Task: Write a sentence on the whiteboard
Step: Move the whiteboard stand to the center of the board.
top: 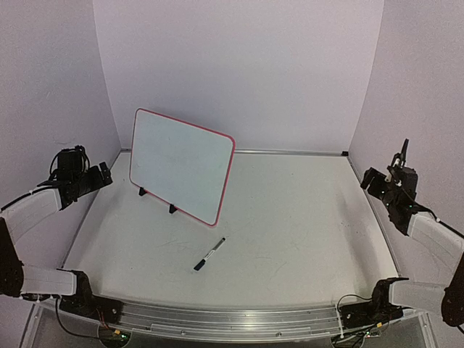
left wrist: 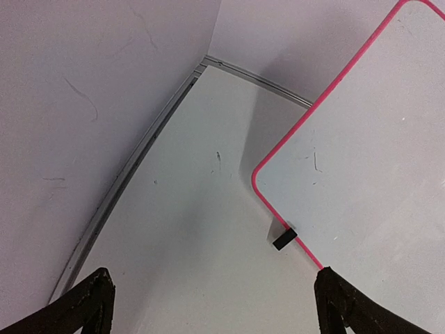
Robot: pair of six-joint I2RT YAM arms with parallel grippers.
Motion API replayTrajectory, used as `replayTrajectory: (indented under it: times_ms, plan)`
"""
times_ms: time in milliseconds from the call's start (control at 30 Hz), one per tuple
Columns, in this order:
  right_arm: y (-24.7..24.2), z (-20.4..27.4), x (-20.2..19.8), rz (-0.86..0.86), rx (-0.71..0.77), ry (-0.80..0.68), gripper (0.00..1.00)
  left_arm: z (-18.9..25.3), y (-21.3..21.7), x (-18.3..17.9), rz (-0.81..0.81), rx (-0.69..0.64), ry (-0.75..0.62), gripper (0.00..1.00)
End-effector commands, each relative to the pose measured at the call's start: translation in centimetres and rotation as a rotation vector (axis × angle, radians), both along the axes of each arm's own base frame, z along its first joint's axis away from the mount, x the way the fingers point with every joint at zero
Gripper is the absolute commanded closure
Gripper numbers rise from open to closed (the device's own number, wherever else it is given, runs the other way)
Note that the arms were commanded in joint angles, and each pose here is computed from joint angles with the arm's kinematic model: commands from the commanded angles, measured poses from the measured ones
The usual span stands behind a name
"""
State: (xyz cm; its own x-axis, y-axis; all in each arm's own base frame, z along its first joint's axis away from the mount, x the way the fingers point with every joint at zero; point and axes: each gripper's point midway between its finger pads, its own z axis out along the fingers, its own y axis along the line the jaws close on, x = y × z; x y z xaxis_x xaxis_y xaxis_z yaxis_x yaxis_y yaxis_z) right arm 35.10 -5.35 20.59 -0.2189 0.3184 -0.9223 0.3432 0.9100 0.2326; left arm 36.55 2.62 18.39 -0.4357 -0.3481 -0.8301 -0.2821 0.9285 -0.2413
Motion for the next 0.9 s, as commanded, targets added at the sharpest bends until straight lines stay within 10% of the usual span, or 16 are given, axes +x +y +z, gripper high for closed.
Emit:
replayTrajectory:
  times_ms: [0,233,633,867]
  plan:
    - [0.8,0.8,0.3,0.05,0.012,0.015,0.02,0.3,-0.8,0.1,-0.01,-0.066,0.007,0.01]
    - [3.1,0.5,0.6,0.183,0.035,0.044,0.02,-3.7,-4.3,1.7,-0.16,-0.186,0.119,0.01]
    - [5.5,-0.6,0.5,0.313,0.091,0.078,0.02,-8.0,-23.7,0.3,-0.752,-0.001,0.188,0.02]
    - [6.0,-0.2,0.3,0.338,0.099,0.07,0.02,-10.5,-26.3,0.7,-0.792,0.035,0.213,0.11]
